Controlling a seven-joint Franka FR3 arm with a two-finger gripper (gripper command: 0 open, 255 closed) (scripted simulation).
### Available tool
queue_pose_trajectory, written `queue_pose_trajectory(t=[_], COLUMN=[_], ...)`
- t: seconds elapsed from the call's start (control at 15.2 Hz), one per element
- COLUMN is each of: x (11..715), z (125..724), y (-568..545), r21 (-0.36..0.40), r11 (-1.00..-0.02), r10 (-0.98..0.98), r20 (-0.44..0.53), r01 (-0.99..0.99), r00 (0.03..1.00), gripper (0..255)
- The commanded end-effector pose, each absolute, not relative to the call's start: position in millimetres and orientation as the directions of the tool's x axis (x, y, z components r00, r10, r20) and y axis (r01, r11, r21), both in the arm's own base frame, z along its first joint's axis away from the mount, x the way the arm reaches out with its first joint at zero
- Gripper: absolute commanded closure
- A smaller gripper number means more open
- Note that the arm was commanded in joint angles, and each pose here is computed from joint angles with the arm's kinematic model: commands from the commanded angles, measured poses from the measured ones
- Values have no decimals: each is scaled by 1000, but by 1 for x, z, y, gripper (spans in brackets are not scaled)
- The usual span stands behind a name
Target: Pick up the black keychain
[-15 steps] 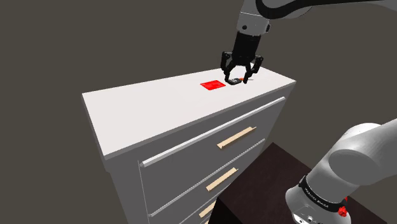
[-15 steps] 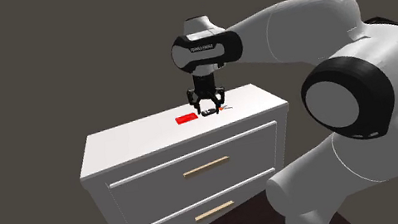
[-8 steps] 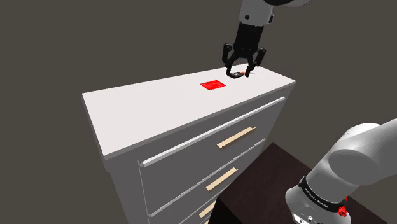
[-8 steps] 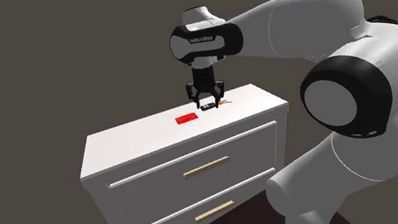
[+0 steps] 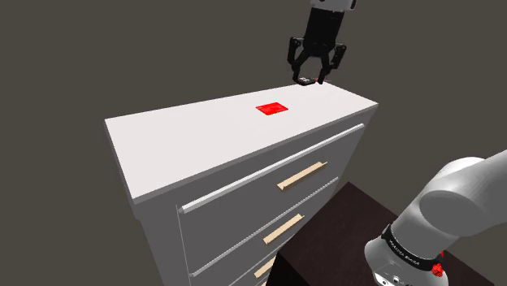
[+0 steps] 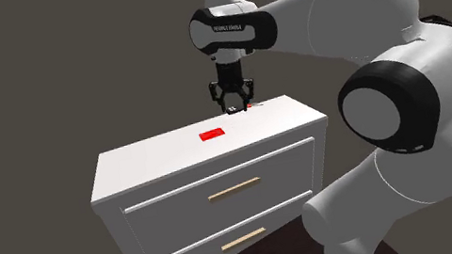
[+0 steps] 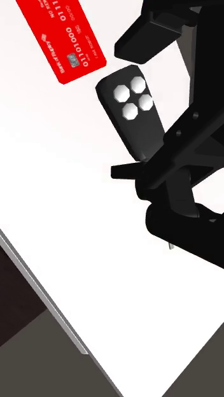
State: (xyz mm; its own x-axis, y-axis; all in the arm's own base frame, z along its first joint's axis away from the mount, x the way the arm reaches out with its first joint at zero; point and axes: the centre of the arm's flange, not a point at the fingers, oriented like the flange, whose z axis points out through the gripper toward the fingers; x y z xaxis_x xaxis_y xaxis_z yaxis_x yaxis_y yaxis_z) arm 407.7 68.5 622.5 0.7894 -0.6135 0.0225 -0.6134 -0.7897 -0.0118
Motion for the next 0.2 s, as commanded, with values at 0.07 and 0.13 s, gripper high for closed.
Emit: queue_pose_trajectory(t=[0.07, 0.13], x=[409, 409], z=[634, 634], y=[70, 70], r21=[-11, -11], r11=[-790, -790], r10=[-613, -613], r20=[22, 22], r01=[-613, -613], r00=[789, 789], gripper=[255, 255])
